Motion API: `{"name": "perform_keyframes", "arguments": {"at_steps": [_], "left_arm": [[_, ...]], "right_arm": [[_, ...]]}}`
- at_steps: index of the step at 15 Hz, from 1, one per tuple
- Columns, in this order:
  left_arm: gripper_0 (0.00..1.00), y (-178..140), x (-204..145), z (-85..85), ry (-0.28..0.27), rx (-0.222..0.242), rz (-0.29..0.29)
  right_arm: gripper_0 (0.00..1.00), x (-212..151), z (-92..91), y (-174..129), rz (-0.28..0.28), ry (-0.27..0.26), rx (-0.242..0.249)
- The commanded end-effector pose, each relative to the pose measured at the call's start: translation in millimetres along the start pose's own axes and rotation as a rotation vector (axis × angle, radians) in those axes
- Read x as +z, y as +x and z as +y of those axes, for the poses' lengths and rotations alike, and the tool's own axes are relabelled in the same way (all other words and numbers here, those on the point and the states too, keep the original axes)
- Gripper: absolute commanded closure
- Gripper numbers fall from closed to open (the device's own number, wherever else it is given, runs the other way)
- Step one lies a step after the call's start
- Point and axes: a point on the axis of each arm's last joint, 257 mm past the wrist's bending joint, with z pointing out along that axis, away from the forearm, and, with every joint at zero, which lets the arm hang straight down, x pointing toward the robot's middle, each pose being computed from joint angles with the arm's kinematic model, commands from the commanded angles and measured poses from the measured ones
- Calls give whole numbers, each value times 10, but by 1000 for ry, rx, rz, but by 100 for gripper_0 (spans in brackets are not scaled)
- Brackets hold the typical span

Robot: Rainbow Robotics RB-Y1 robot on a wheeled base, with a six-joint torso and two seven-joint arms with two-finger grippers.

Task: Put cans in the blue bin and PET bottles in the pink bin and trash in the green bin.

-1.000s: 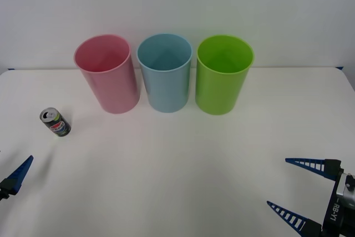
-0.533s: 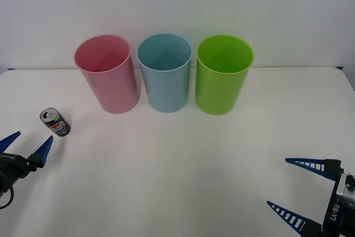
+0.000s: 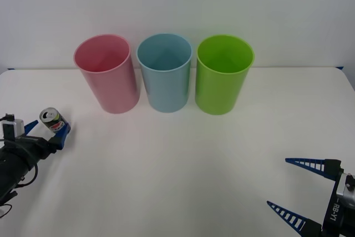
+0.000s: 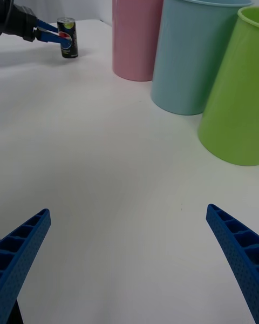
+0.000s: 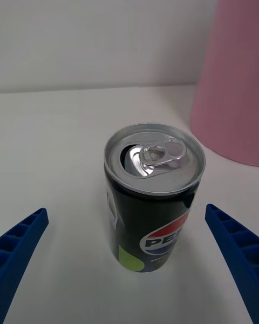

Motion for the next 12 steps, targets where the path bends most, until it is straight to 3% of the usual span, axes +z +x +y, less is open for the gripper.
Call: {"name": "perform_keyframes", "arguments": {"at_steps": [1,5,12], "left_arm": [[0,-100,162,-104,13,-6,-9],[0,-176,279,-193,20,-2,-15],[0,-181,342,-191,0,16,-6]], "right_arm": [[0,0,0,0,0,0,0],[0,0,0,0,0,0,0],[0,0,0,0,0,0,0]]}}
